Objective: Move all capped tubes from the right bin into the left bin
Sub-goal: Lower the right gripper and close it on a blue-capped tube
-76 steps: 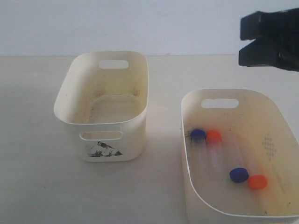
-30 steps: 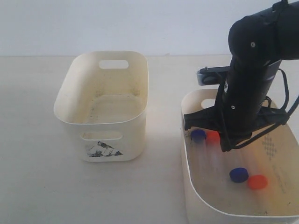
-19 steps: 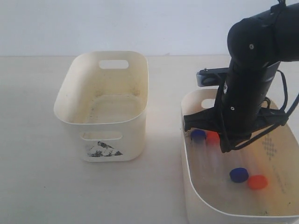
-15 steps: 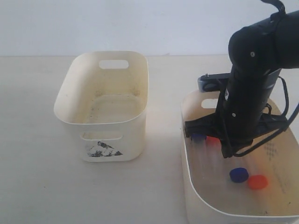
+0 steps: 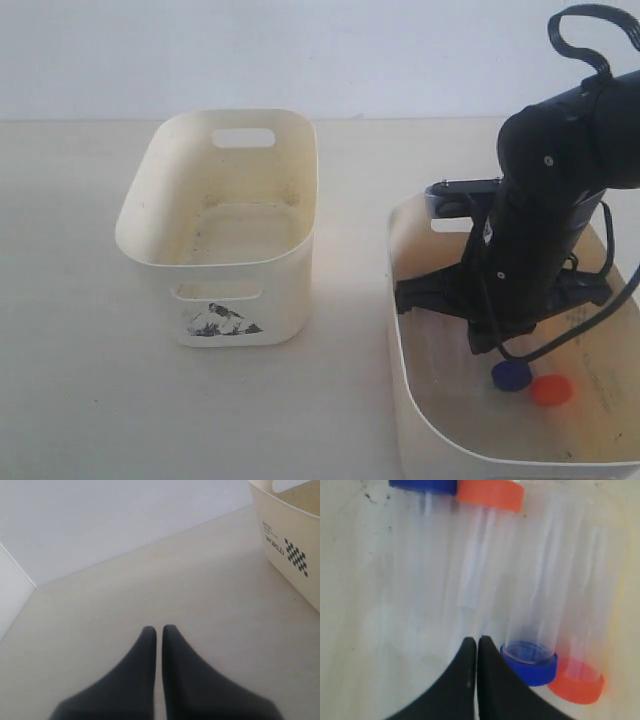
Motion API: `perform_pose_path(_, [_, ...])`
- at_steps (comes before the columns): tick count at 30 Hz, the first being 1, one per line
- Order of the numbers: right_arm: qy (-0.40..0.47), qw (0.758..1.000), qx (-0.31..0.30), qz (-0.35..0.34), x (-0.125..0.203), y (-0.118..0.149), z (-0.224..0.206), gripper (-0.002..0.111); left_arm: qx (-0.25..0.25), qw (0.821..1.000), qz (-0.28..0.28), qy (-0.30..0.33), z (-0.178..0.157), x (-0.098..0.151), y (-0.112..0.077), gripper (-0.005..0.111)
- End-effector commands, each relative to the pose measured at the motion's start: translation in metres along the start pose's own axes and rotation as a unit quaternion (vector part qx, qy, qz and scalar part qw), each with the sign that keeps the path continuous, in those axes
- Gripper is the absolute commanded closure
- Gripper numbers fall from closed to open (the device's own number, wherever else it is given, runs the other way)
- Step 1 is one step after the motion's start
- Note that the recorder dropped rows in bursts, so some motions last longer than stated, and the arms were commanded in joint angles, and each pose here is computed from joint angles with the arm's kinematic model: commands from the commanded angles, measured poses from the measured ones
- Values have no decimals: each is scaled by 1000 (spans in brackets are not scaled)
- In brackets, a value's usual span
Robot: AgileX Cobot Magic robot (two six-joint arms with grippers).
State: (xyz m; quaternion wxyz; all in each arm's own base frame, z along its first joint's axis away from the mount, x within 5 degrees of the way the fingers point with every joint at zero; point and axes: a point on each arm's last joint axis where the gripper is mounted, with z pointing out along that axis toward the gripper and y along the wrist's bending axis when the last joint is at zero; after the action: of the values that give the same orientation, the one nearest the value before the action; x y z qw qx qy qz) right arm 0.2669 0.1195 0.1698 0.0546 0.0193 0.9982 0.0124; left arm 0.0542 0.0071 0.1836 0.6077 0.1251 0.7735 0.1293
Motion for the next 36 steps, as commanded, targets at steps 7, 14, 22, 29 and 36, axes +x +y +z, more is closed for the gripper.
perform_pose_path(7, [3,999,3,-51,1,-1,0,40,2,1000,-6,-4,0,-1,0,102])
perform_pose_path(14, [6,999,17,-33,2,-4,0,43,2,1000,-6,-4,0,-1,0,102])
perform_pose_path(22, [7,999,31,-24,2,-6,0,47,2,1000,-6,-4,0,-1,0,102])
perform_pose_path(29, [12,999,40,-6,3,-8,0,41,2,1000,-6,-4,0,-1,0,102])
perform_pose_path(36, [11,999,41,-3,3,-8,0,55,2,1000,-6,-4,0,-1,0,102])
